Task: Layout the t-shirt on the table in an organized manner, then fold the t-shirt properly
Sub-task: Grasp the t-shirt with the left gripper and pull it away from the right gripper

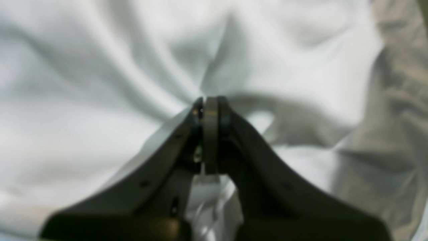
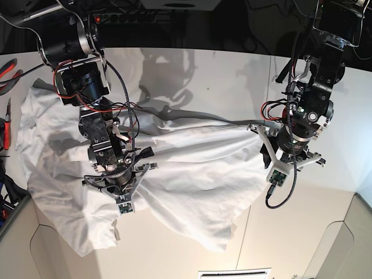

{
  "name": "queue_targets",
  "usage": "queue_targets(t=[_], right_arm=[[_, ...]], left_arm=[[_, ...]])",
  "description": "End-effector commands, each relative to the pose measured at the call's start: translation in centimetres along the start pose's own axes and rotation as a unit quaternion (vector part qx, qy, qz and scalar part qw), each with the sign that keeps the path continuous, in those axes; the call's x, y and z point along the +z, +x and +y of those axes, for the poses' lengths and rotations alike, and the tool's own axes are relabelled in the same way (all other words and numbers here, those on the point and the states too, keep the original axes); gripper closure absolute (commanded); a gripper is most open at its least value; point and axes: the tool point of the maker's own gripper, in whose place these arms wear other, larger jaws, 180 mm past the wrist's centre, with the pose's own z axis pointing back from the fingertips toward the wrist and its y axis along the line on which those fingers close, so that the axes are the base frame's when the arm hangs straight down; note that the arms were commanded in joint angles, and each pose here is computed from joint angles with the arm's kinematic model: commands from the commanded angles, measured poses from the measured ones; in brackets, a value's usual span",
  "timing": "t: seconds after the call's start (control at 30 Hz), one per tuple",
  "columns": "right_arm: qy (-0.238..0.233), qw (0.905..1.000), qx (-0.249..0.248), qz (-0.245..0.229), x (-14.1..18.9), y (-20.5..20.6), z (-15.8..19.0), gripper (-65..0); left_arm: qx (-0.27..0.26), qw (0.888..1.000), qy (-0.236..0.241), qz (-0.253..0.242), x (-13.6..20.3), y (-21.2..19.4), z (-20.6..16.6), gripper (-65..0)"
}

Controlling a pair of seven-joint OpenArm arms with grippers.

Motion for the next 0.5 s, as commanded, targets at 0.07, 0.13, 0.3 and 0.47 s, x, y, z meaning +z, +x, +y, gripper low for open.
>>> queue_targets(t=[0.07,0.13,0.3,0.47], right_arm=[[-0.005,0.9985,-0.016,-0.051,0.7,4.4,-0.8,0.0],[-0.003,0.9976,-0.015,-0.068,1.2,5.6,-0.8,-0.1],[0.015,0.9969,-0.006,-0.077,2.0,7.0,-0.3,-24.2],[0.022,0.9992,-0.004,-0.033,2.1,5.5,0.2,-24.2]], left_arm=[[-0.004,1.0,0.01,-0.024,0.2,1.3,0.8,-20.4],[-0.003,0.999,0.012,-0.032,0.2,1.6,0.9,-20.4],[0.027,0.992,0.099,-0.077,0.7,3.1,4.1,-20.4],[0.02,0.978,0.185,-0.089,1.7,3.5,7.0,-20.4]])
